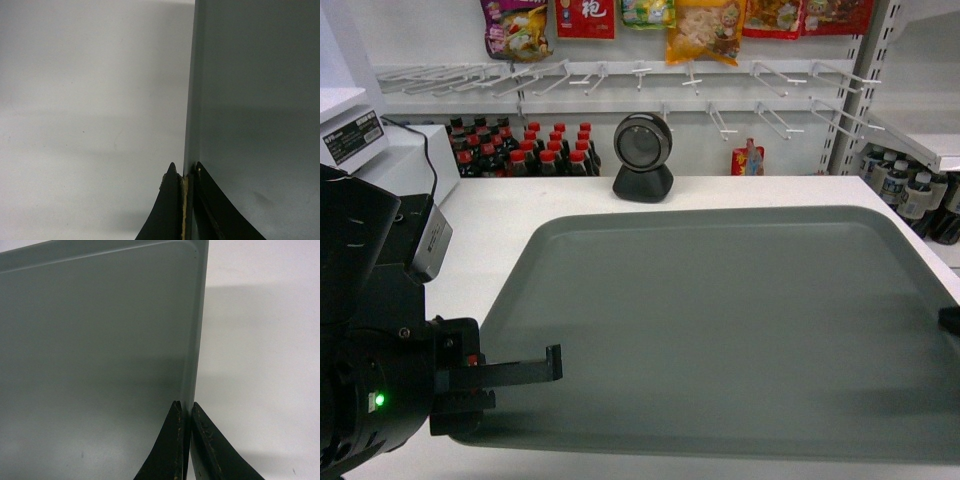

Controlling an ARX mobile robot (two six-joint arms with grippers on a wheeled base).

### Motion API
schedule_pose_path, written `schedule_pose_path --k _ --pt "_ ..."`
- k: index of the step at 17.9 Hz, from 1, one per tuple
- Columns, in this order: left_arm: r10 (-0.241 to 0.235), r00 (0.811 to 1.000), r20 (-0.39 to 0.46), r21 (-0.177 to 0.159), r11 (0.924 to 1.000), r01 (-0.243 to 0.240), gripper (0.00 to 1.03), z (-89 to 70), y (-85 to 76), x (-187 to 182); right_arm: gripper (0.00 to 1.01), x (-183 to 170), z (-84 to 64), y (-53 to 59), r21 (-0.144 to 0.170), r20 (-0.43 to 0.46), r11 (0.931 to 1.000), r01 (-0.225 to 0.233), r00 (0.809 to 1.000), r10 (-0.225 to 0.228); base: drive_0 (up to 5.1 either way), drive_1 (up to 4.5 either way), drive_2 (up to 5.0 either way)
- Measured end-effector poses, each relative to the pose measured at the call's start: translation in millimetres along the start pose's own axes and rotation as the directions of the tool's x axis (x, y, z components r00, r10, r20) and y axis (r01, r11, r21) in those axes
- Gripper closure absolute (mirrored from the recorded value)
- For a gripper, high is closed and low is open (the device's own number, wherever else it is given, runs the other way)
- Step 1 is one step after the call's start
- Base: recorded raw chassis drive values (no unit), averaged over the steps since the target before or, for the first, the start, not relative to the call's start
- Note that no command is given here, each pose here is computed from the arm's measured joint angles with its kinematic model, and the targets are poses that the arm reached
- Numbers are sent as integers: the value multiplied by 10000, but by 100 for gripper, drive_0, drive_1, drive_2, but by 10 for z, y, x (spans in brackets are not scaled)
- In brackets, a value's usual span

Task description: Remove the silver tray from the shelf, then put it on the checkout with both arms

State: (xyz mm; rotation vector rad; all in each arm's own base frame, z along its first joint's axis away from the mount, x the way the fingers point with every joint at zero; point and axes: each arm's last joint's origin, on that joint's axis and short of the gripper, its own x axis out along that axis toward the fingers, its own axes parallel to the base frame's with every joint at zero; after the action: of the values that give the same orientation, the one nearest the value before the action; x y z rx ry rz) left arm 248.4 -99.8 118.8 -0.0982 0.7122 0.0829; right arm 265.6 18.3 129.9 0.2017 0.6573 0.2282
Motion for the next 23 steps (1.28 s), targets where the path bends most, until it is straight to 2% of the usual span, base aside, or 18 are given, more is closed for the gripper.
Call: schedule_pose_path --k 1,2,5,6,8,11,13,14,16,17,19,20,21,22,23 --pt "-34 9999 105 -368 9993 38 100 121 80 153 99 192 121 -25 -61 -12 9975 -706 9975 706 0 0 0" --pt "-159 9996 232 -558 9983 172 100 225 125 253 99 366 201 -41 -69 -93 9960 -887 9960 887 0 0 0" --pt "-75 9999 141 -459 9989 81 100 385 190 569 99 837 342 -55 -21 -377 9926 -1218 9919 1216 0 0 0" --pt "-18 10000 -11 -250 9997 18 100 407 174 729 99 1052 349 -69 -32 -589 9938 -1108 9921 1104 0 0 0" --pt "99 9986 -525 -78 9999 -103 100 349 146 962 99 1314 300 -64 -238 -1003 9973 -701 9927 673 0 0 0" --pt "338 9918 -1231 92 9994 -329 100 141 135 1132 99 1483 134 -71 -659 -1501 9977 -157 9887 56 0 0 0" --pt "415 9920 -1192 213 9990 -393 100 118 73 1166 99 1529 72 -83 -821 -1362 9966 84 9905 -196 0 0 0" --pt "321 9943 -1014 195 9994 -303 92 117 41 1167 90 1514 77 -95 -1121 -1000 9936 169 9946 -282 0 0 0" --pt "337 9963 -796 268 9991 -317 76 104 22 1113 76 1421 101 -98 -1277 -600 9918 99 9980 -177 0 0 0" --pt "248 9985 -479 352 9991 -231 65 117 -8 978 63 1261 198 -109 -1388 135 9902 117 9999 -99 0 0 0" --pt "-70 9993 376 303 9995 59 50 268 -54 668 48 945 367 -96 -1711 1237 9852 43 9922 171 0 0 0" --pt "-315 9793 1998 429 9988 233 39 447 -137 343 39 773 485 -55 -1878 1811 9822 57 9830 289 0 0 0" --pt "-627 9316 3580 554 9974 459 30 595 -233 12 46 698 576 -43 -1904 4251 9733 1279 9044 -357 0 0 0" --pt "-1256 8333 5384 753 9920 1009 27 703 -290 -355 57 597 474 -68 -1426 5196 9636 2260 8457 -1214 0 0 0" --pt "-1543 7645 6259 878 9879 1276 36 720 -197 -467 68 475 216 -93 -1234 5197 9582 2581 8394 -1592 0 0 0"
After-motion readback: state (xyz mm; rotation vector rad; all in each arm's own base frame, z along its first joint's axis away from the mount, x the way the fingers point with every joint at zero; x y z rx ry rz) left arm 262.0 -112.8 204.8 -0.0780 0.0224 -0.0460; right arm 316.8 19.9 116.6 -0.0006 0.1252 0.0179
